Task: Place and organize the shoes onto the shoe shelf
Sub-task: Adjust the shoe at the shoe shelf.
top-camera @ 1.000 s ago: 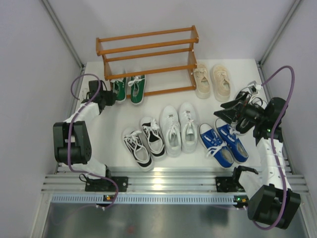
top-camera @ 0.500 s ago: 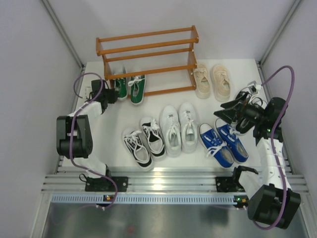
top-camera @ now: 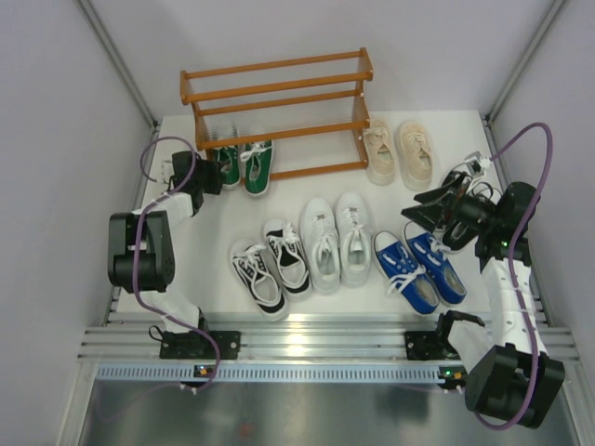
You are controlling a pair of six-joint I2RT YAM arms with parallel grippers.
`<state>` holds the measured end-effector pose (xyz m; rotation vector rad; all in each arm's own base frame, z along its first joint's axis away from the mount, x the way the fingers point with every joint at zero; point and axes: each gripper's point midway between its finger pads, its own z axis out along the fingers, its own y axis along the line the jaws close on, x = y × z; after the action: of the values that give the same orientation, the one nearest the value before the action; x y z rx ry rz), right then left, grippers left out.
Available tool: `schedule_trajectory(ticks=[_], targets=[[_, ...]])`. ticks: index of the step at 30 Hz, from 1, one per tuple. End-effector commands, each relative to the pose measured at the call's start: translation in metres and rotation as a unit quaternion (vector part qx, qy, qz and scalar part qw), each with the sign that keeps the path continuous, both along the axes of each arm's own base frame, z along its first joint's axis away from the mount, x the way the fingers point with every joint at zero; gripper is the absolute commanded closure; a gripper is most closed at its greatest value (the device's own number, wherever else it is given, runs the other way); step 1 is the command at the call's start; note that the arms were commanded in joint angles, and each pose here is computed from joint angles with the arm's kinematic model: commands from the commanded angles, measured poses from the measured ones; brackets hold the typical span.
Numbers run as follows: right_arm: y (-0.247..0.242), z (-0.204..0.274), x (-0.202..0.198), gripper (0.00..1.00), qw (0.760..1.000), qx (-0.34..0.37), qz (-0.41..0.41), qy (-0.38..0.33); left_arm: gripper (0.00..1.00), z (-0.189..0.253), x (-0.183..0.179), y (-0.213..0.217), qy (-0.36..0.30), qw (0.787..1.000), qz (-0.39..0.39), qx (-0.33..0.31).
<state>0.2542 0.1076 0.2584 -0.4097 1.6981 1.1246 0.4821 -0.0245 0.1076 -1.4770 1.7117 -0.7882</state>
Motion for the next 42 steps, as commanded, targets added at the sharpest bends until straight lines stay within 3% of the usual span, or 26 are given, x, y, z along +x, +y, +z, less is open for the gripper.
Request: schedule_trajectory(ticks=[1, 4, 8, 16, 23, 28, 31, 42], targets=[[-0.005, 0.021, 0.005, 0.01, 0.999, -0.018, -0.002, -0.051, 0.43, 0.048, 0.011, -0.002, -0.085, 0.996, -0.017, 0.012], [-0.005, 0.021, 0.004, 0.01, 0.998, -0.019, -0.002, -0.053, 0.30, 0.060, 0.003, -0.002, -0.099, 0.994, -0.025, 0.027], [-0.006, 0.023, 0.004, 0.01, 0.998, -0.019, -0.003, -0.054, 0.24, 0.074, -0.014, -0.004, -0.115, 0.992, -0.039, 0.043], [-0.005, 0.025, 0.002, 0.01, 0.998, -0.019, -0.002, -0.058, 0.23, 0.072, -0.068, -0.018, -0.101, 0.985, -0.109, 0.087], [-0.005, 0.025, 0.002, 0.01, 0.998, -0.020, -0.002, -0.060, 0.25, 0.067, -0.105, -0.069, -0.068, 0.981, -0.178, 0.038], [-0.005, 0.026, 0.001, 0.01, 0.998, -0.020, -0.005, -0.061, 0.26, 0.057, -0.106, -0.108, -0.011, 0.988, -0.153, 0.009], [-0.005, 0.025, 0.002, 0.01, 0.998, -0.019, -0.005, -0.059, 0.27, 0.046, -0.099, -0.105, 0.042, 0.992, -0.115, 0.016], [-0.005, 0.026, 0.001, 0.01, 0.998, -0.019, -0.004, -0.059, 0.29, 0.034, -0.069, -0.094, 0.079, 0.994, -0.058, 0.036]])
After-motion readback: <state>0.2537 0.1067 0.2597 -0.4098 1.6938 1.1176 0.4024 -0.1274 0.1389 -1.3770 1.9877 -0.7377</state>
